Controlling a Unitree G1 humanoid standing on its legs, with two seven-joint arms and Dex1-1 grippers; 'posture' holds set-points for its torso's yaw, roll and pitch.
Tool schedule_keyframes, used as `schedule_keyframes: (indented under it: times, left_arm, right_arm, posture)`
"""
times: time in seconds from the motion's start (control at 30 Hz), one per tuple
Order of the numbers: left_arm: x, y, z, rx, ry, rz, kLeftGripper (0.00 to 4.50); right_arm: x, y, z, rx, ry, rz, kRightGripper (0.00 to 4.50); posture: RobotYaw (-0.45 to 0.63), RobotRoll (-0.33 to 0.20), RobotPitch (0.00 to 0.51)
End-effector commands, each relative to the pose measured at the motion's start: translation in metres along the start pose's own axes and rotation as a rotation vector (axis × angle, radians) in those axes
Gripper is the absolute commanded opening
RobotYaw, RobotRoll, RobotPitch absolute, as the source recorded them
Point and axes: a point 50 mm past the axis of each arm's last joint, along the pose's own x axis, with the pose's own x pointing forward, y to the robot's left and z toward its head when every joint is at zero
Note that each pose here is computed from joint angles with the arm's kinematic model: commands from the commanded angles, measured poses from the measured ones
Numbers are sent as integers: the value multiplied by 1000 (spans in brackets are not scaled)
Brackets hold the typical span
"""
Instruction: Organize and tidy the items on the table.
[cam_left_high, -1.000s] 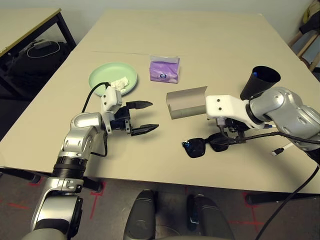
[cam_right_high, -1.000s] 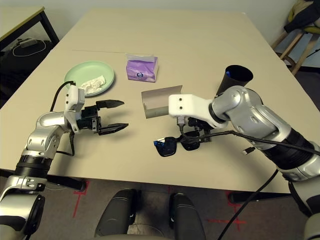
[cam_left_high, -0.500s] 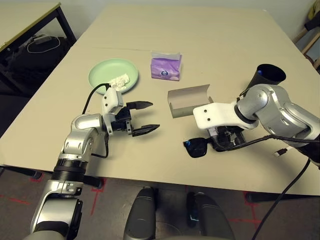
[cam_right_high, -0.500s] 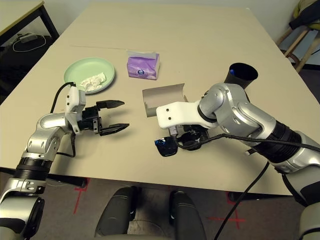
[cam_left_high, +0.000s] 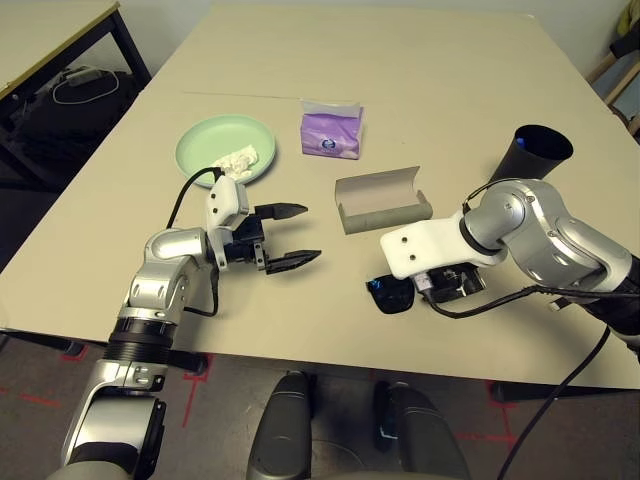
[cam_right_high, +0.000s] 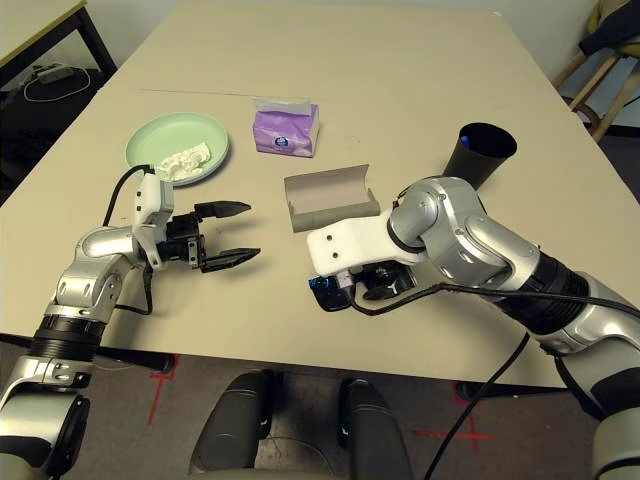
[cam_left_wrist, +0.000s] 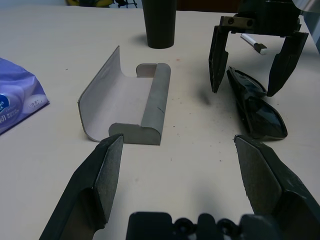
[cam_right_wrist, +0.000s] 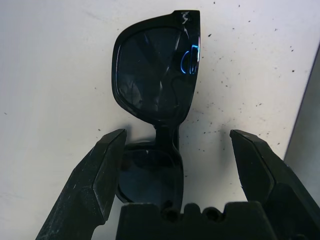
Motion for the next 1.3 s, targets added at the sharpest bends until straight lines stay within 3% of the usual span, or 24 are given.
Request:
schedule_keyframes:
  times: [0.03,0.2,0.3,0.6,1.0,1.3]
  left_arm:
    - [0,-5,-1,2,12,-12,4470]
    - [-1,-6,-1,2,14,-5,4470]
    - [-1,-6,-1,2,14,-3,4500]
    - [-2,-6,-2,2,15,5,4500]
    - [-2,-4,0,-4,8,16,4500]
    - [-5,2,3,-22,-1,55,4500]
  right_arm:
    - [-1,-2,-2,-10,5,-7,4500]
    - [-1,-4,-2,-21,2,-7,4500]
    - [-1,-4,-2,-23,0,-4,3902]
    - [-2,-4,0,-24,-5,5,392]
    - [-9,-7,0,-15,-16,-14,342]
    - [-45,-50,2,47,-64,-251,342]
  posture:
    - [276,0,167]
    - [283,0,164]
    - [285,0,165]
    - [284,0,164]
    - [279,0,155]
    - [261,0,139]
